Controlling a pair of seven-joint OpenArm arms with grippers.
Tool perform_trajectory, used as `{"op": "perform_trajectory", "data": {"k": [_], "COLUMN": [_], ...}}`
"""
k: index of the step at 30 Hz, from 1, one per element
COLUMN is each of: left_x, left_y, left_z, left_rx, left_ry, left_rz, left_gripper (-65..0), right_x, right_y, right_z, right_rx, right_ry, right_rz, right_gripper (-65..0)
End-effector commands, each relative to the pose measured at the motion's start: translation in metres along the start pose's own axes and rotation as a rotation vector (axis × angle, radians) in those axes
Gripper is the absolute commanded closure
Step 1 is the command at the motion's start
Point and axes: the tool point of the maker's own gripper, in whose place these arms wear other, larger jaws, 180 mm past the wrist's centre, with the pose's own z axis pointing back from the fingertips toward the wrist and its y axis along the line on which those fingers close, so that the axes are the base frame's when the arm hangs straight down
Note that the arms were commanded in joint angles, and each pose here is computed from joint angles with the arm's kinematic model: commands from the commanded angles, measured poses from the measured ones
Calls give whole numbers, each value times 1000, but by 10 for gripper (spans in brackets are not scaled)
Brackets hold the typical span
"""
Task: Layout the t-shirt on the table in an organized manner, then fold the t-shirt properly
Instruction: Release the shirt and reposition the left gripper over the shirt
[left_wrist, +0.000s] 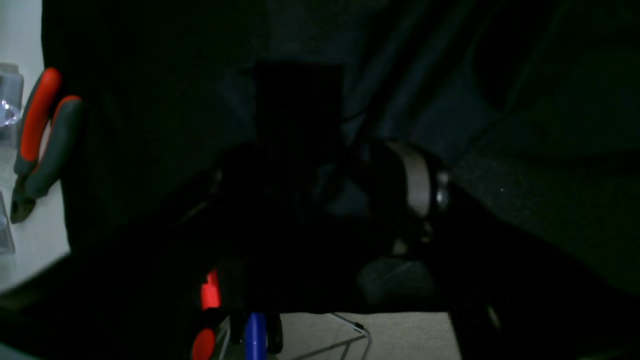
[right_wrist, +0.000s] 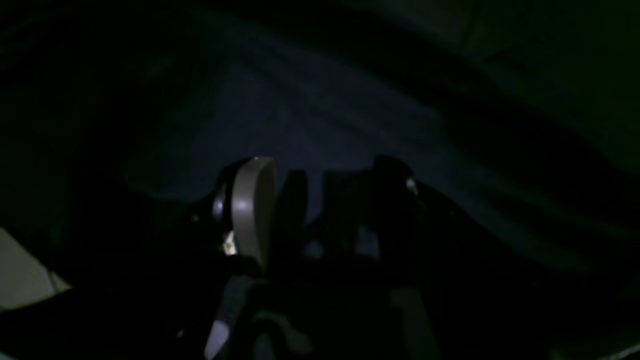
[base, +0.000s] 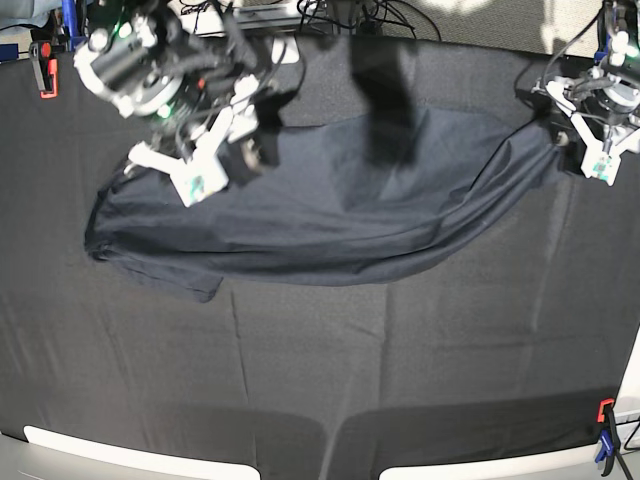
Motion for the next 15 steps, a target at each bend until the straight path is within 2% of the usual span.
{"op": "perform_trajectory", "data": {"k": [1,4,10,12,15], "left_x": [17,42,120,142,161], "left_y": [8,13,17,8,-15], "left_z": [4,8,37,43,44], "left_rx": [25,52,92,35,-132], "left_ry": [-56,-121,-356,-439,-508], "left_rz": [-17,-36,-59,-65,-51], "left_gripper": [-354,-354,-354,-354,-355], "right_x": [18,33,43,40,33], "right_y": [-1,-15,-36,-41,-54], "right_z": [3,3,8,10,15], "right_rx": [6,-29,-78,-96,-137], "right_ry": [-72,-115,-161,-147,-129], "right_rz": [37,50,28,22,6], "right_gripper": [-305,-305,-305,-305,-305]}}
